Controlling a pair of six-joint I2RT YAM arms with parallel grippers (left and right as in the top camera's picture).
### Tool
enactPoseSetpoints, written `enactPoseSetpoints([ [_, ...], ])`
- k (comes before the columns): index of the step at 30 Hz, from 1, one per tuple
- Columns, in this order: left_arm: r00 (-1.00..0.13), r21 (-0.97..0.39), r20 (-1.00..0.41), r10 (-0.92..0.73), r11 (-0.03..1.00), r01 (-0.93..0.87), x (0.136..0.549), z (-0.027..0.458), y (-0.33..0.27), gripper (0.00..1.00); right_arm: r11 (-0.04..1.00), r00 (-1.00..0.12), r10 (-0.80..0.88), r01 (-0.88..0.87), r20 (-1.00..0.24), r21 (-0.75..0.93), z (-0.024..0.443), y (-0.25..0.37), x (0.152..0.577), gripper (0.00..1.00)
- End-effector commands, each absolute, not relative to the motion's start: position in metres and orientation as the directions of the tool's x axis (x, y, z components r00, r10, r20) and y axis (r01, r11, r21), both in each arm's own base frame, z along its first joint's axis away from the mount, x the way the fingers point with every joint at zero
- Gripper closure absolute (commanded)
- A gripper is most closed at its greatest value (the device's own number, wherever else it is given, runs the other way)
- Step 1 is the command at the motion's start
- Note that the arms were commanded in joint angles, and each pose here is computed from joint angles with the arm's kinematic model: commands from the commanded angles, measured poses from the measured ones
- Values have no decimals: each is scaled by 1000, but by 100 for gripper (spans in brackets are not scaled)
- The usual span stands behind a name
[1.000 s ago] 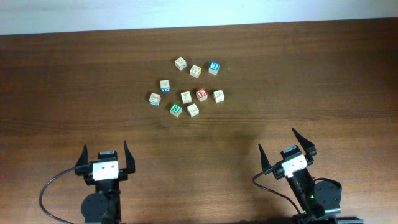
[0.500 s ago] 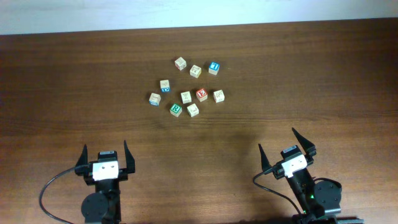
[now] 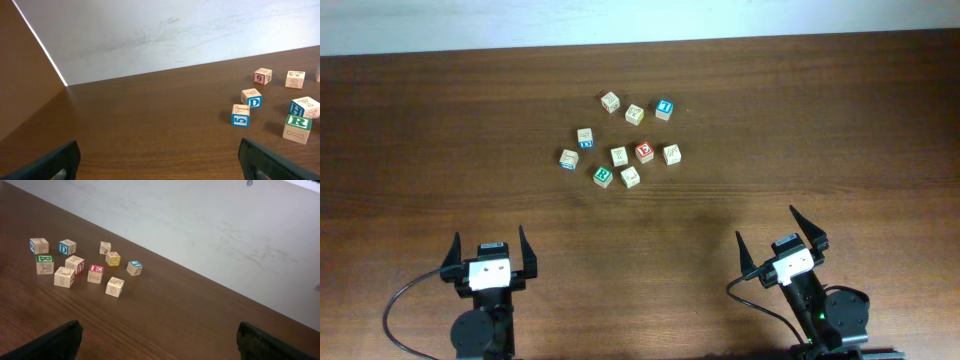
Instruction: Rotate 5 blocks
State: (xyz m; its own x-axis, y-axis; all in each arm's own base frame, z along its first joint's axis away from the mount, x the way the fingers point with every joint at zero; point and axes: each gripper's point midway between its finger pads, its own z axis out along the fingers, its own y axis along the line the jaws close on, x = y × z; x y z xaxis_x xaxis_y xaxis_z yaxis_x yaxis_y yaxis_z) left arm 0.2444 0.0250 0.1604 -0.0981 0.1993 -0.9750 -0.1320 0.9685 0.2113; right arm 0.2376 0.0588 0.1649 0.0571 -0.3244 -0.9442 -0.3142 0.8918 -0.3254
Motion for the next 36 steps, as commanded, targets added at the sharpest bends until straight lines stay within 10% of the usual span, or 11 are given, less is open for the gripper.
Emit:
enactPoseSetpoints([
  [1, -97, 227, -972, 215, 963, -142, 244, 160, 27, 1, 894, 55, -327, -306, -943, -328, 162, 57, 238, 2],
  [36, -29, 202, -979, 201, 977, -73, 246, 175, 12, 1, 897, 129, -323, -275, -938, -347, 188, 56, 237, 2],
])
